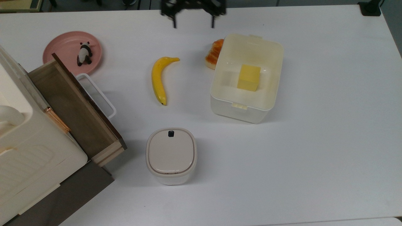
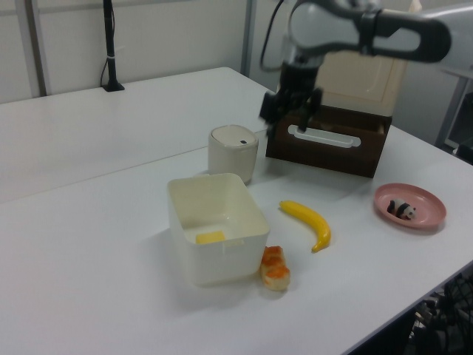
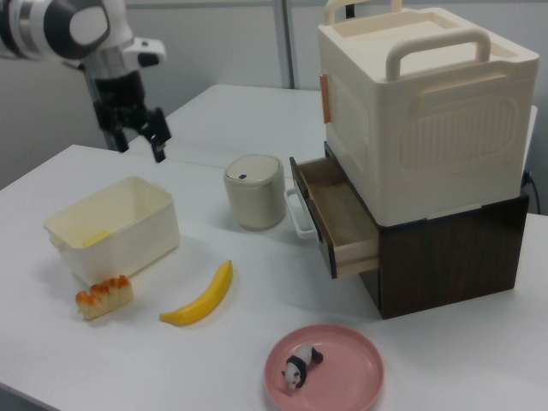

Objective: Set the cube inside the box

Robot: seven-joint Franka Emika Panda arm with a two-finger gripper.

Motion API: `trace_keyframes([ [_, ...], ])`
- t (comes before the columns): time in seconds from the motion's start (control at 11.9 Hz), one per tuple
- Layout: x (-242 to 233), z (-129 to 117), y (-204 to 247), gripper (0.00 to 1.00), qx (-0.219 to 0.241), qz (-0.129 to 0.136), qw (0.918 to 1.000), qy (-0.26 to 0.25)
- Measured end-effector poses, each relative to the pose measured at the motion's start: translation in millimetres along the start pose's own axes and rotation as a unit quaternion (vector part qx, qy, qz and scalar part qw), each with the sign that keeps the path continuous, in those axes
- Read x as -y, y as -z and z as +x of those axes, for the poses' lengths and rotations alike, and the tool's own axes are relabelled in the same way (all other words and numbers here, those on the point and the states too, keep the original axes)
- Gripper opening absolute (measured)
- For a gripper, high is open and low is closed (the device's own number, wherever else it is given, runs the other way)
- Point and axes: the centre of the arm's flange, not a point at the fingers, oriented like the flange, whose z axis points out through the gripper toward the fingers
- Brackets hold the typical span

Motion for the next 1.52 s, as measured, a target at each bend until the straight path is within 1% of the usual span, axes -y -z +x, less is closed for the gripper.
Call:
trace_keyframes([
  [0.08,-24,1,18,1.00,-0.011,0.000,0.9991,-0.042],
  [0.17,-39,2,26,1.00,-0.018,0.001,0.9970,-0.075],
  [0.34,-49,3,25,1.00,-0.018,0.000,0.9951,-0.097],
  [1.52,-57,4,24,1.00,-0.017,0.000,0.9944,-0.104],
])
